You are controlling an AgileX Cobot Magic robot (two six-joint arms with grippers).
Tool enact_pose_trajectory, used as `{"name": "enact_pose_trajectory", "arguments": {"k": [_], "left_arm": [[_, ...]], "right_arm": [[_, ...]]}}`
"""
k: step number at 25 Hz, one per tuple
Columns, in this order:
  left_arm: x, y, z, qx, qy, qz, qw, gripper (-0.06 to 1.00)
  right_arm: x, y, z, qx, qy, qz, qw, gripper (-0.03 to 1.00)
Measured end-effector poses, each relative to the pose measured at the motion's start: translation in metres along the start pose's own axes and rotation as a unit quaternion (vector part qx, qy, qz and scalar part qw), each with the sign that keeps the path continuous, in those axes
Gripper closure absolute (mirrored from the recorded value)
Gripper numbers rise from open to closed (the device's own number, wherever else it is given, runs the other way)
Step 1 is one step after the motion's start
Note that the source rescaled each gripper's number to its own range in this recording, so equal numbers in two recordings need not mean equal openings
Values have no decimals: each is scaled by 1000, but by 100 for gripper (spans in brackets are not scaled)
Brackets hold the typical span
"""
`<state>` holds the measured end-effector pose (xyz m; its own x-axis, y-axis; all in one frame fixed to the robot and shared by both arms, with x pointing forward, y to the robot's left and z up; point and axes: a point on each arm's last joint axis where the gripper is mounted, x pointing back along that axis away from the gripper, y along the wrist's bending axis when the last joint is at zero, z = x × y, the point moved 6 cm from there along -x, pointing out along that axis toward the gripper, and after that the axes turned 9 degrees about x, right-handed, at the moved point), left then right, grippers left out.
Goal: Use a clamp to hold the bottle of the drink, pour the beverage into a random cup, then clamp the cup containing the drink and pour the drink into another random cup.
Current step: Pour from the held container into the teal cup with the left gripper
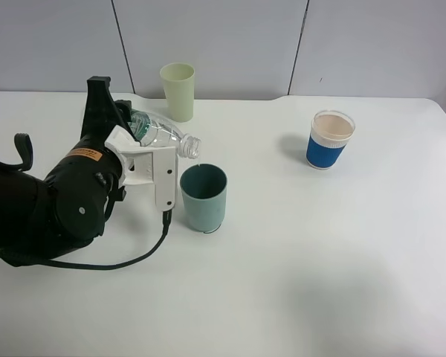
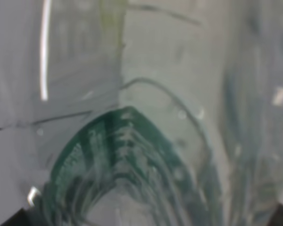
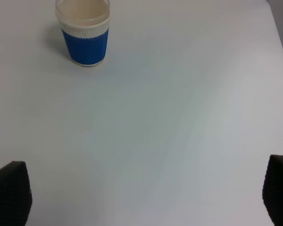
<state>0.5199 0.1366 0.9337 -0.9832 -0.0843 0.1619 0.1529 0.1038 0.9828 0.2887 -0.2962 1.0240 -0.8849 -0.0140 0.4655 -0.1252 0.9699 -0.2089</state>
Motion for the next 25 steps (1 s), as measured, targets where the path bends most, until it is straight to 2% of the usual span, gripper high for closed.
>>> {"name": "enact_pose_trajectory", "arguments": {"k": [25], "left_arm": [[0,1,4,-6,15,-3,1000,85]], "right_arm": [[0,0,0,0,0,0,1000,-3]]}}
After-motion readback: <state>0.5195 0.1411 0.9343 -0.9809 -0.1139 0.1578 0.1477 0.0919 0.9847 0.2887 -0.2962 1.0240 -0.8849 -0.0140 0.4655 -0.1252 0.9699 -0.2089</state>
